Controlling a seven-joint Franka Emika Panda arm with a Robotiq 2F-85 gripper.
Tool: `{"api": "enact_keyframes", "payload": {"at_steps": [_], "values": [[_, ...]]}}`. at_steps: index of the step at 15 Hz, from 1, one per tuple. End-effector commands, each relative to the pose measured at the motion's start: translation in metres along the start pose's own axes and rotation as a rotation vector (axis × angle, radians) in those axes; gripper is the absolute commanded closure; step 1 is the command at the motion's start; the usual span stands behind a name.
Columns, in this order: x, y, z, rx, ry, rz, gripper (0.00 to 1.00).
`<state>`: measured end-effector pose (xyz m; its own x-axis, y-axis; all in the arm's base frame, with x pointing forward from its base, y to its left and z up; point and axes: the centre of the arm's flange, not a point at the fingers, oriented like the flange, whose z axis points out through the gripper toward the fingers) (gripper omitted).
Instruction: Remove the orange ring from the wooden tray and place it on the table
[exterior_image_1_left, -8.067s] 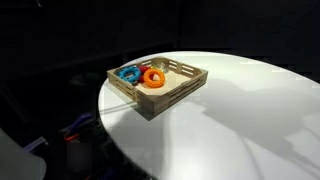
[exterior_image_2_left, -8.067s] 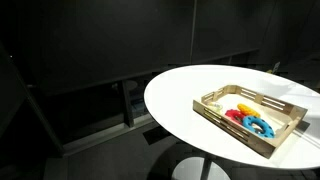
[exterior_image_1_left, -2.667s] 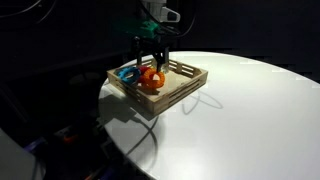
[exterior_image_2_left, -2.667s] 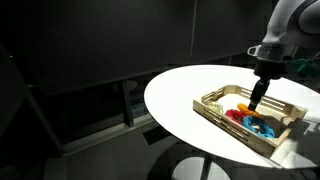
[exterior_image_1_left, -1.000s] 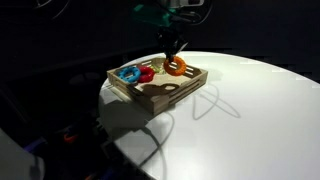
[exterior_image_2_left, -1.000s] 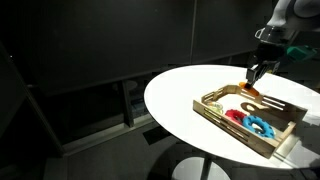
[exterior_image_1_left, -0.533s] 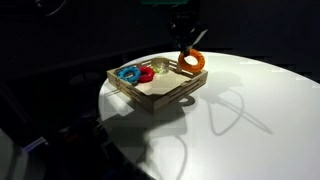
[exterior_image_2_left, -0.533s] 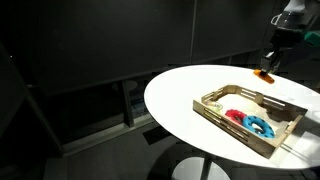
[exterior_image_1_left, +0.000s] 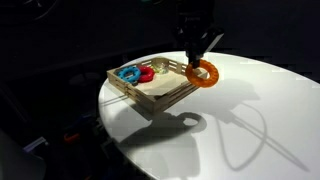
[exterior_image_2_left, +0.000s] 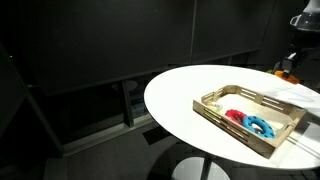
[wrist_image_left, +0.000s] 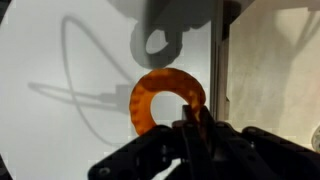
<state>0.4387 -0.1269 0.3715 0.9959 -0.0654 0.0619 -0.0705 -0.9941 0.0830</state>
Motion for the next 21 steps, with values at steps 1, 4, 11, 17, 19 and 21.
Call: {"api": "enact_keyframes", "payload": {"at_steps": [1, 4, 11, 17, 19, 21], "values": [[-0.026, 0.011, 0.011, -0.038, -0.025, 0.013, 0.95], [-0.036, 0.019, 0.026, -0.066, -0.051, 0.01, 0.95], [-0.04, 0.023, 0.021, -0.081, -0.078, -0.02, 0.39], [-0.036, 0.012, -0.012, -0.017, -0.045, -0.061, 0.0], [-0.035, 0.006, -0.028, 0.018, -0.035, -0.079, 0.0], [-0.035, 0.0, -0.045, 0.058, -0.039, -0.096, 0.0]]}}
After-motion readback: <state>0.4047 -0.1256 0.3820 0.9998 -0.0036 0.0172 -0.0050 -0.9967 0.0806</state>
